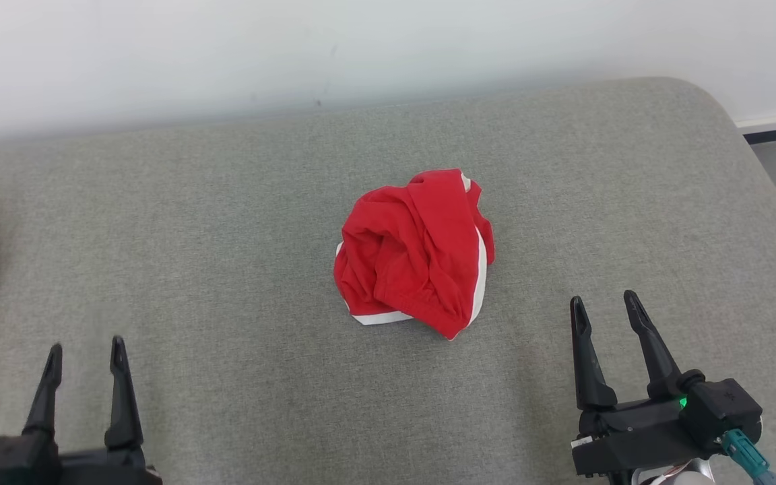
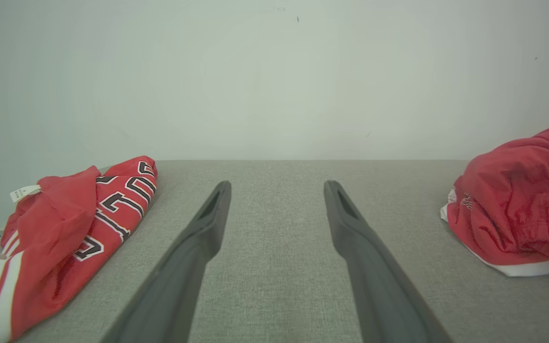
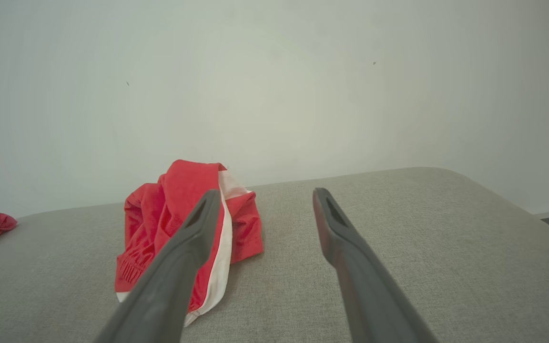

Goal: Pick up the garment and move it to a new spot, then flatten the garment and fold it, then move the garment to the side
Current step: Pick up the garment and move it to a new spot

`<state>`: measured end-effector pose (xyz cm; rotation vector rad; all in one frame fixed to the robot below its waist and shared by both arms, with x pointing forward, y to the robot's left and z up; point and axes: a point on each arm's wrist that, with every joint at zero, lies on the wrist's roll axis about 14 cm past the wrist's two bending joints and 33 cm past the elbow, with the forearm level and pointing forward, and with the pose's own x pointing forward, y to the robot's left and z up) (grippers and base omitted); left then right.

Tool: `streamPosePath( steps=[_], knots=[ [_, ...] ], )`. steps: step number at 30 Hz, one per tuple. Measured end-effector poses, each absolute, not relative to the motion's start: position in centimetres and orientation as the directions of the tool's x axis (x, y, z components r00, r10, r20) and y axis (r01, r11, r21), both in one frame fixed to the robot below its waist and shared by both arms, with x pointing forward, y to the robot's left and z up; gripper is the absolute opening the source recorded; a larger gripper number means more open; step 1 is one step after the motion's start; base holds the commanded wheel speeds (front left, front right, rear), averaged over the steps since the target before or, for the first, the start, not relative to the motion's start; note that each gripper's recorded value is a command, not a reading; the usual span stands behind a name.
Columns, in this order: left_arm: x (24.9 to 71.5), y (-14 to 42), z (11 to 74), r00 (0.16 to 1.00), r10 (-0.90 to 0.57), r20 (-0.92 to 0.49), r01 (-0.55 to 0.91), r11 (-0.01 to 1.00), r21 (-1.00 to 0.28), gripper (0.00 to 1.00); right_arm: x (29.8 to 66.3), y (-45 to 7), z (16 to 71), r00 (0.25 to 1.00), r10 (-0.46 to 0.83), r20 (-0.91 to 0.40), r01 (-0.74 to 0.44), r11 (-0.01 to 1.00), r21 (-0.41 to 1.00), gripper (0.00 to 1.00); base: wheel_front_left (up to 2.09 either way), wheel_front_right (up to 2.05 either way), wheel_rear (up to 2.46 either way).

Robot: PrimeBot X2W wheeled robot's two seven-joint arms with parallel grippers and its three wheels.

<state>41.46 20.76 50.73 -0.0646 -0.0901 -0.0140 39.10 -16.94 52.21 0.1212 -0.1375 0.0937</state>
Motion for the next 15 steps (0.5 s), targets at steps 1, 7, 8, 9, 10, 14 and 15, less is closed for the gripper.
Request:
streamPosePath(
  steps=[1, 7, 8, 9, 10, 14, 15],
  knots=[
    [41.1, 21.1, 50.5, 0.997, 0.000, 0.083, 0.005, 0.998, -0.057, 1.00, 39.1, -16.9, 52.2, 0.986, 0.087, 0.142, -0.103, 0.988, 0.112, 1.00, 0.00, 0.00, 0.00],
    [39.0, 21.7, 48.9, 0.998, 0.042, 0.036, -0.040, 0.998, -0.050, 1.00, 38.6, -16.7, 51.2, 0.989, 0.094, 0.111, -0.106, 0.989, 0.103, 1.00, 0.00, 0.00, 0.00],
    [38.8, 21.7, 48.9, 0.999, 0.043, 0.034, -0.042, 0.998, -0.043, 1.00, 38.5, -16.7, 51.1, 0.990, 0.095, 0.107, -0.105, 0.989, 0.099, 1.00, 0.00, 0.00, 0.00],
    [38.5, 21.7, 48.8, 0.998, 0.045, 0.032, -0.044, 0.998, -0.041, 1.00, 38.4, -16.7, 51.0, 0.990, 0.096, 0.104, -0.106, 0.990, 0.097, 1.00, 0.00, 0.00, 0.00],
    [38.3, 21.7, 48.7, 0.998, 0.048, 0.029, -0.047, 0.998, -0.040, 1.00, 38.2, -16.7, 50.9, 0.990, 0.096, 0.100, -0.105, 0.990, 0.097, 1.00, 0.00, 0.00, 0.00],
    [37.6, 22.0, 48.0, 0.998, 0.062, 0.005, -0.062, 0.997, -0.048, 1.00, 37.7, -16.6, 50.7, 0.991, 0.098, 0.092, -0.106, 0.990, 0.092, 1.00, 0.00, 0.00, 0.00],
    [37.4, 22.0, 47.7, 0.998, 0.064, -0.004, -0.064, 0.997, -0.051, 1.00, 37.6, -16.6, 50.7, 0.991, 0.098, 0.090, -0.107, 0.990, 0.091, 1.00, 0.00, 0.00, 0.00]
  ],
)
